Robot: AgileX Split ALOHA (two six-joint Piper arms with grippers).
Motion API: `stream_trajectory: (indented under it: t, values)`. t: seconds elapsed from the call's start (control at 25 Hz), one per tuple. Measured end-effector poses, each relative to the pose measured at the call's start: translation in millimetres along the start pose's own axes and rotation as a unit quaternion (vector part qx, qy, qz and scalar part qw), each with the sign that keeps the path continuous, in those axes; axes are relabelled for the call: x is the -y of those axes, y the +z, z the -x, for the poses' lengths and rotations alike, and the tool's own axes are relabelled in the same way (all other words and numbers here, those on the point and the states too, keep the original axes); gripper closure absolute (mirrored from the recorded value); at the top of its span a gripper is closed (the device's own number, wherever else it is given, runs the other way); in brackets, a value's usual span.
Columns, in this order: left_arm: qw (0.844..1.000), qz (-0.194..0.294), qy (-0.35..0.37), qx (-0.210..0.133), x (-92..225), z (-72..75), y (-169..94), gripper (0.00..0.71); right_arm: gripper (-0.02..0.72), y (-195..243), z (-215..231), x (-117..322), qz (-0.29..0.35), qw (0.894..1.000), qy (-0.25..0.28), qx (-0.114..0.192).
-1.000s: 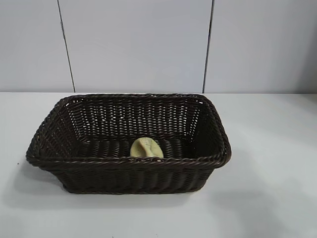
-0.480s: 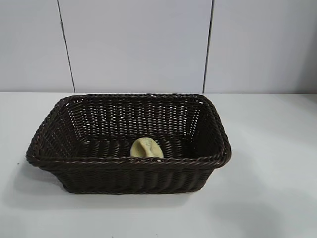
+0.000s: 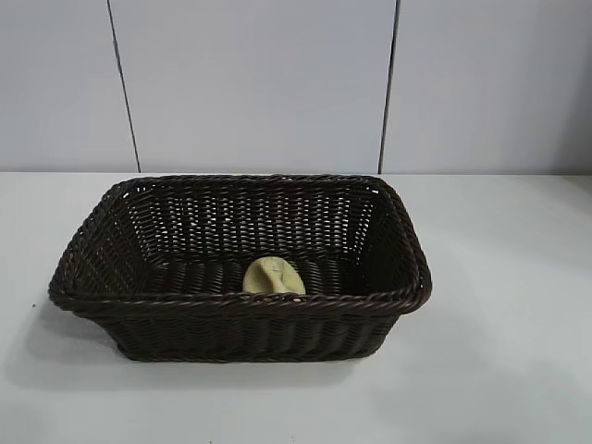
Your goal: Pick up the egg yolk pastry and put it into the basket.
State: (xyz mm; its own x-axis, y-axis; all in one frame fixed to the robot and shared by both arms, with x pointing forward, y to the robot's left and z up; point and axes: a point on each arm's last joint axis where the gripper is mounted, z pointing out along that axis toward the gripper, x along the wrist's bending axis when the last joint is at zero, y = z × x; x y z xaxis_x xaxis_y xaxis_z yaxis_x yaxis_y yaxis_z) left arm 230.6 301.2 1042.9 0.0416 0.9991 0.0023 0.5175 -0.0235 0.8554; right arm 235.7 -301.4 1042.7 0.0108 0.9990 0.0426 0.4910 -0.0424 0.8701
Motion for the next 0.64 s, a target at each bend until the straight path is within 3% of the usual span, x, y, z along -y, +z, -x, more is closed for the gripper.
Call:
stream_trajectory:
  t: [0.64]
  values:
    - [1.0,0.0,0.0,0.0,0.0,0.0,0.0,0.175,0.208,-1.5,-0.2,1.0,0.005,1.0,0.001,-0.002]
